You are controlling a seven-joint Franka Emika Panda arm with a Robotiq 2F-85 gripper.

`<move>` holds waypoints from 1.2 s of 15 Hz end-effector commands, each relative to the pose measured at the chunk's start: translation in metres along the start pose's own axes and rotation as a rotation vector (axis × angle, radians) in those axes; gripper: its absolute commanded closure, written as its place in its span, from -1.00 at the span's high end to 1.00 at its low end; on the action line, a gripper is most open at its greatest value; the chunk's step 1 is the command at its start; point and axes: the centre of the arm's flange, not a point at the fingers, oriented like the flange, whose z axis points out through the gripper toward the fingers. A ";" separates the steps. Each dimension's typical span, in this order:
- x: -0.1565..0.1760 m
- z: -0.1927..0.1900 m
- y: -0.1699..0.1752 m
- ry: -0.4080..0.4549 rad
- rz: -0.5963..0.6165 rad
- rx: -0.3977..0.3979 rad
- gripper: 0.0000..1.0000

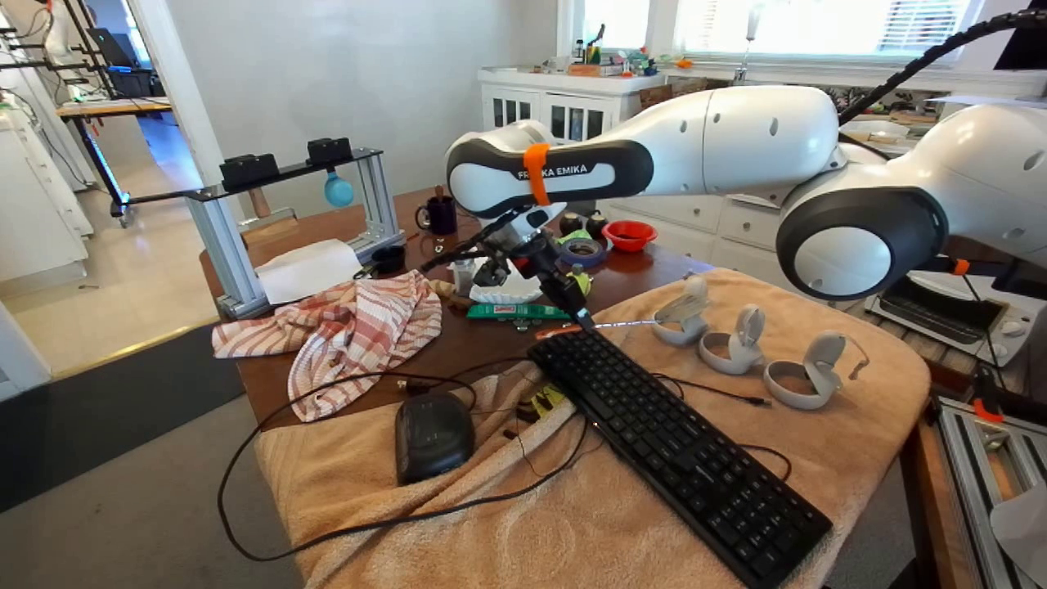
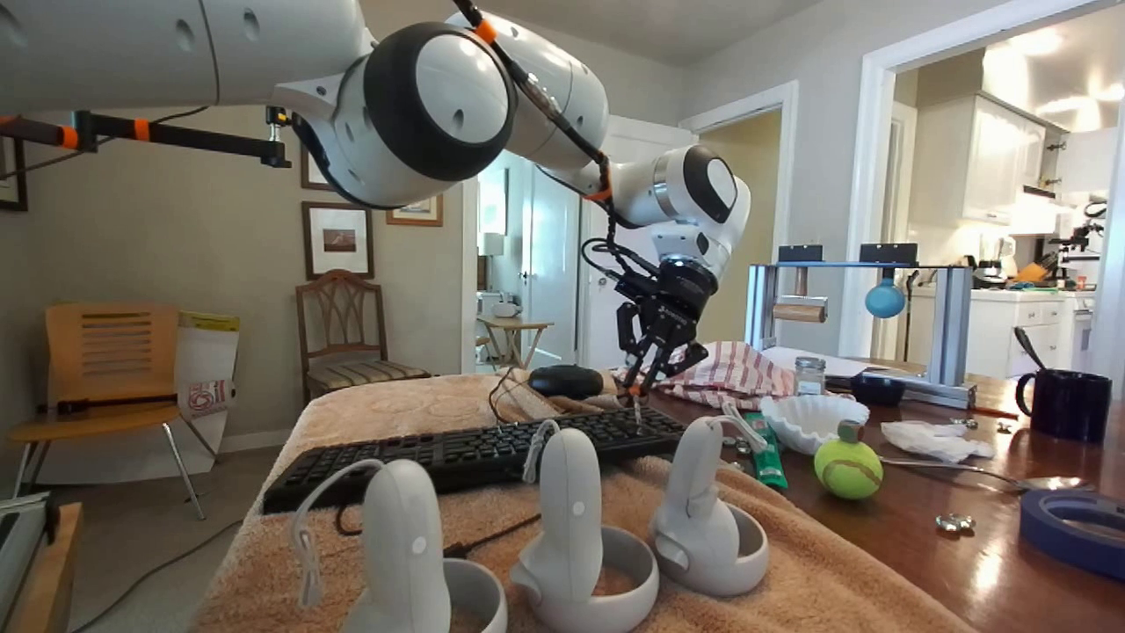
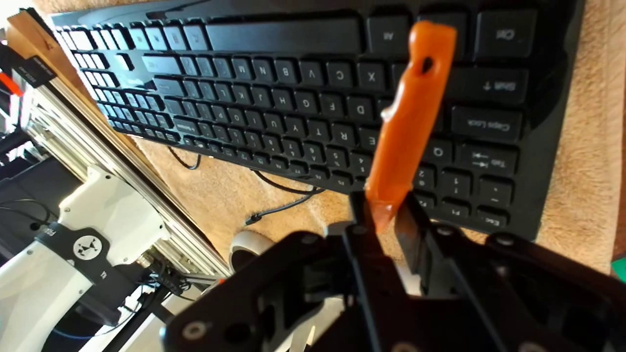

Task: Put the spatula on top of the keyboard.

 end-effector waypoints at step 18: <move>0.002 0.036 0.032 0.019 -0.086 0.106 -0.91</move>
